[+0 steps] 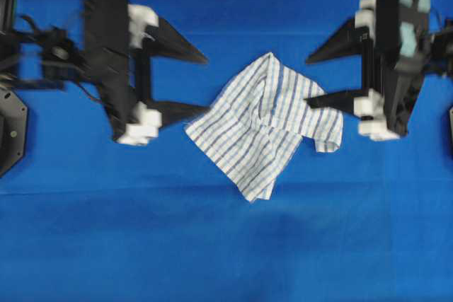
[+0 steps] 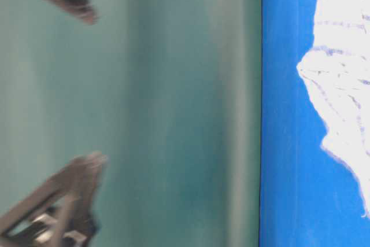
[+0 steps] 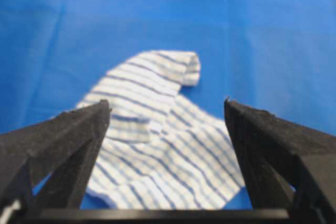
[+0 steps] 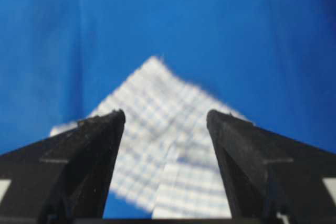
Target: Lift the towel with both arms.
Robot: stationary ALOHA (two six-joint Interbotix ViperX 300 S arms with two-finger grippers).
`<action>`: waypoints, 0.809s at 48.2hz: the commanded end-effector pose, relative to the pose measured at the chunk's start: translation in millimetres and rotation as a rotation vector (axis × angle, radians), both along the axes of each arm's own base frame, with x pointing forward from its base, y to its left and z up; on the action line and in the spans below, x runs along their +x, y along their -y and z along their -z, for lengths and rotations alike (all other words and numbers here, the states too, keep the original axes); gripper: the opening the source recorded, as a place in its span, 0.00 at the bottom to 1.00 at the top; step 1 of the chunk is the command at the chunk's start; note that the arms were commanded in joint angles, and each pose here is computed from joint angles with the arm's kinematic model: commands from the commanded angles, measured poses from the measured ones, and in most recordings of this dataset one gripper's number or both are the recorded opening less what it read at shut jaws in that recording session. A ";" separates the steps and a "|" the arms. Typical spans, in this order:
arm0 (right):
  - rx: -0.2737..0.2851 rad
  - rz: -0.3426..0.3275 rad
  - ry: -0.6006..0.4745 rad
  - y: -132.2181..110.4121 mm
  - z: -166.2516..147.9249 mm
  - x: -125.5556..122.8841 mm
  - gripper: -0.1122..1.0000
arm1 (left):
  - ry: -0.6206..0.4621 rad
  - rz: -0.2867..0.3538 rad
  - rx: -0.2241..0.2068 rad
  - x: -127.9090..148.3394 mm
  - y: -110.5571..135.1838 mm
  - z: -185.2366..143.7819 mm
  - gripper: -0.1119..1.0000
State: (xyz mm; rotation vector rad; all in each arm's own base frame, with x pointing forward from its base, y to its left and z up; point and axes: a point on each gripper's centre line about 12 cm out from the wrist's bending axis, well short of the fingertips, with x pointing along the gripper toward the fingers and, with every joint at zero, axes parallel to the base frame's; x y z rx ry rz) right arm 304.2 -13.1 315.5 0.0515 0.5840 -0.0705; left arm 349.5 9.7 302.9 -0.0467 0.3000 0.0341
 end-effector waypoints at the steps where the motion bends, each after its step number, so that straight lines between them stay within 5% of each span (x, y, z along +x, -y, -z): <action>1: 0.016 0.002 -0.008 -2.2 14.3 -1.7 0.69 | 0.003 0.017 0.001 14.1 6.1 13.2 0.92; 24: 0.049 0.010 -0.214 -4.0 143.6 -14.3 0.69 | -0.138 0.080 -0.001 65.7 34.8 128.1 0.92; 39: 0.054 0.007 -0.296 -4.5 193.9 -7.1 0.69 | -0.223 0.107 0.005 82.9 47.8 177.6 0.92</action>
